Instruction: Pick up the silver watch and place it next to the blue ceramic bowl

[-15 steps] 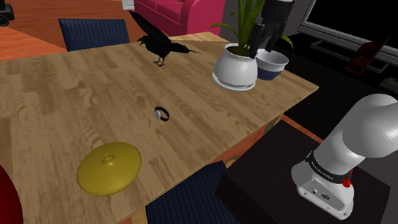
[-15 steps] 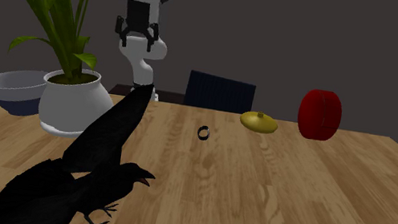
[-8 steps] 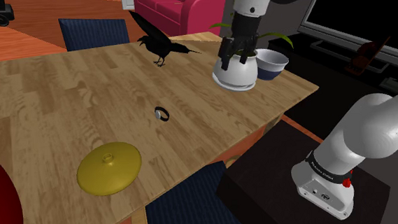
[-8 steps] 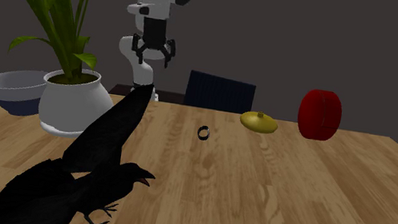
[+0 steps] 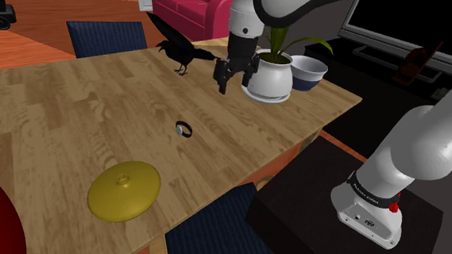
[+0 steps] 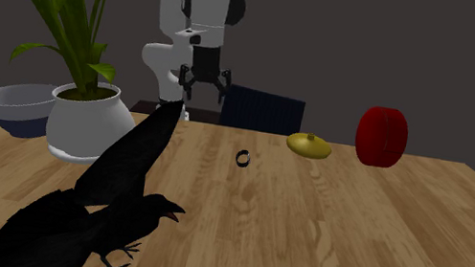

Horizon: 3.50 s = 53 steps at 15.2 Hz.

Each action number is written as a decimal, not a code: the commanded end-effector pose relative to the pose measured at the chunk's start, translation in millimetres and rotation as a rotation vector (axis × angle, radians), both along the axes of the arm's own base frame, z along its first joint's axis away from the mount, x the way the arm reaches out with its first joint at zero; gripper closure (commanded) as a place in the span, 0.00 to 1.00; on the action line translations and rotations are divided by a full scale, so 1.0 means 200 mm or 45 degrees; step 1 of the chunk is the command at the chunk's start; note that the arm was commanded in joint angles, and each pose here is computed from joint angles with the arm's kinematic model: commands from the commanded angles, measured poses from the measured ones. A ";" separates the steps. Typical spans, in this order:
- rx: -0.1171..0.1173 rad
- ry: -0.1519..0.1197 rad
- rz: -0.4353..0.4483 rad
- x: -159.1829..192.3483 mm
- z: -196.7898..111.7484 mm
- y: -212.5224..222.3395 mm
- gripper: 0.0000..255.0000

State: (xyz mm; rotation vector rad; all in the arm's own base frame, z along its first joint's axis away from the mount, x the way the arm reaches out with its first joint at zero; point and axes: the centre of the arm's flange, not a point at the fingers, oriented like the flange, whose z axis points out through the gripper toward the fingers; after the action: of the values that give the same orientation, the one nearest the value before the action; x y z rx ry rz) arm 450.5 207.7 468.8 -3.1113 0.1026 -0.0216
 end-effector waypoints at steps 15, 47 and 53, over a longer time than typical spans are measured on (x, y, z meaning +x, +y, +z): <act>0.100 0.026 -0.008 0.41 -0.44 0.68 0.00; 0.100 0.026 -0.008 0.41 -0.35 0.69 1.00; 0.100 0.026 -0.008 0.41 -0.19 0.69 1.00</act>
State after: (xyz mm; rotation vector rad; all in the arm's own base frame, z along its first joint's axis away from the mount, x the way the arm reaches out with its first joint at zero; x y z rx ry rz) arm 532.6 347.1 424.8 -3.0331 0.1110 0.0136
